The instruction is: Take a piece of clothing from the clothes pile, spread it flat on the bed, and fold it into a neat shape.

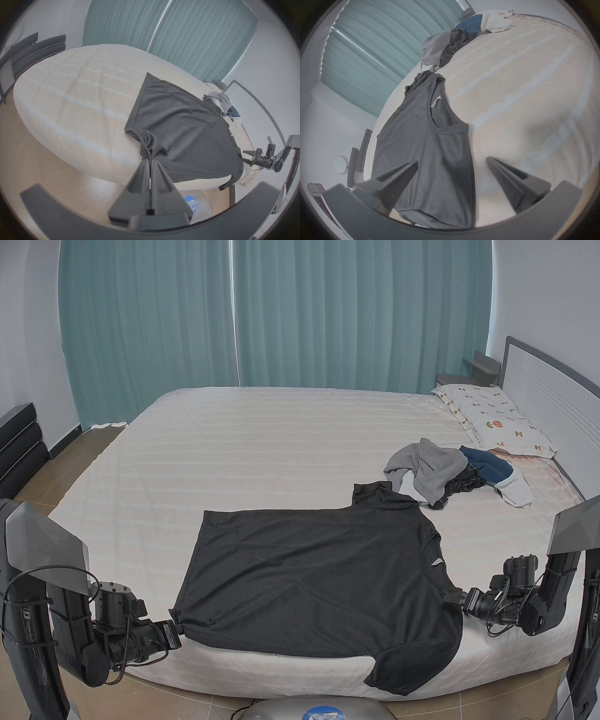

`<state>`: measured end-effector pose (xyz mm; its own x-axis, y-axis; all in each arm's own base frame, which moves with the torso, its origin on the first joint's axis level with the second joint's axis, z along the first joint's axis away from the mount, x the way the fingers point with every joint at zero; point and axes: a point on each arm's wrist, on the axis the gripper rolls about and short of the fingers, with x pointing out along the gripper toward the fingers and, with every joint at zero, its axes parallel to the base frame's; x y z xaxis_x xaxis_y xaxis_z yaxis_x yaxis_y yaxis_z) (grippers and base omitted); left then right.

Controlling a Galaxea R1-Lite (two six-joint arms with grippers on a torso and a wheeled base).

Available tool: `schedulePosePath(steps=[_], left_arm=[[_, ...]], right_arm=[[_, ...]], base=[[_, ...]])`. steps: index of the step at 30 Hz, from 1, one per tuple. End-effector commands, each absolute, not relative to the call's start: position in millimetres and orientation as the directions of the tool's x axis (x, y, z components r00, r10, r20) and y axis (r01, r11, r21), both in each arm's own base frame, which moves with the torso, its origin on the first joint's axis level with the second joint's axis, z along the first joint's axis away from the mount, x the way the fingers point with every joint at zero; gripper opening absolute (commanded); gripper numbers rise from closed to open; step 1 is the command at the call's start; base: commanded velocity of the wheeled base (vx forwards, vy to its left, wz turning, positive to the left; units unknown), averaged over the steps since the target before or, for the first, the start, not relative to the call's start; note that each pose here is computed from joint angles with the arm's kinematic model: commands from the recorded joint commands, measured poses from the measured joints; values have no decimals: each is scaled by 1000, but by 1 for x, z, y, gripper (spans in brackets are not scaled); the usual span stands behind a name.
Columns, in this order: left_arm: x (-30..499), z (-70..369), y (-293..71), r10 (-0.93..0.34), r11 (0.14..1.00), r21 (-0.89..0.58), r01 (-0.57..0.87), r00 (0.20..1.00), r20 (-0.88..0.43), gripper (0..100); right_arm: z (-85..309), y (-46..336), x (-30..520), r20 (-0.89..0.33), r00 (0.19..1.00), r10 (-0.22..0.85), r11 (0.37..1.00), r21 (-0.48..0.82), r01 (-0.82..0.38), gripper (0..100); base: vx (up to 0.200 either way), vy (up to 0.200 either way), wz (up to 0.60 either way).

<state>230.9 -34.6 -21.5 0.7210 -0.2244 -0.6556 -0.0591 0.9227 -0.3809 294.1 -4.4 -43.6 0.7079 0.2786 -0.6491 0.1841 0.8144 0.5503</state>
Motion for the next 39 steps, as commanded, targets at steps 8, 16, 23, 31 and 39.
schedulePosePath(steps=[8, 16, 23, 31, 39], left_arm=[[241, -17, -26, -221, 900, -427, -86, 754, -619, 0], [253, -17, -28, -226, 843, -518, -146, 777, -588, 0], [257, -24, -28, -228, 838, -522, -160, 766, -601, 0], [260, -31, -27, -225, 825, -534, -187, 758, -613, 0], [260, -31, -27, -224, 822, -536, -191, 758, -613, 0]], right_arm=[[-35, -14, 321, -584, 773, 250, 806, 567, 168, 0], [-28, -17, 335, -534, 809, 247, 804, 579, 136, 0], [-41, -18, 353, -489, 837, 246, 744, 649, 160, 100], [-30, -22, 329, -499, 830, 248, 739, 652, 171, 100], [-25, -15, 279, -568, 731, 378, 781, 620, 78, 100]], base=[[0, 0, 0], [0, 0, 0], [0, 0, 0], [0, 0, 0], [0, 0, 0]])
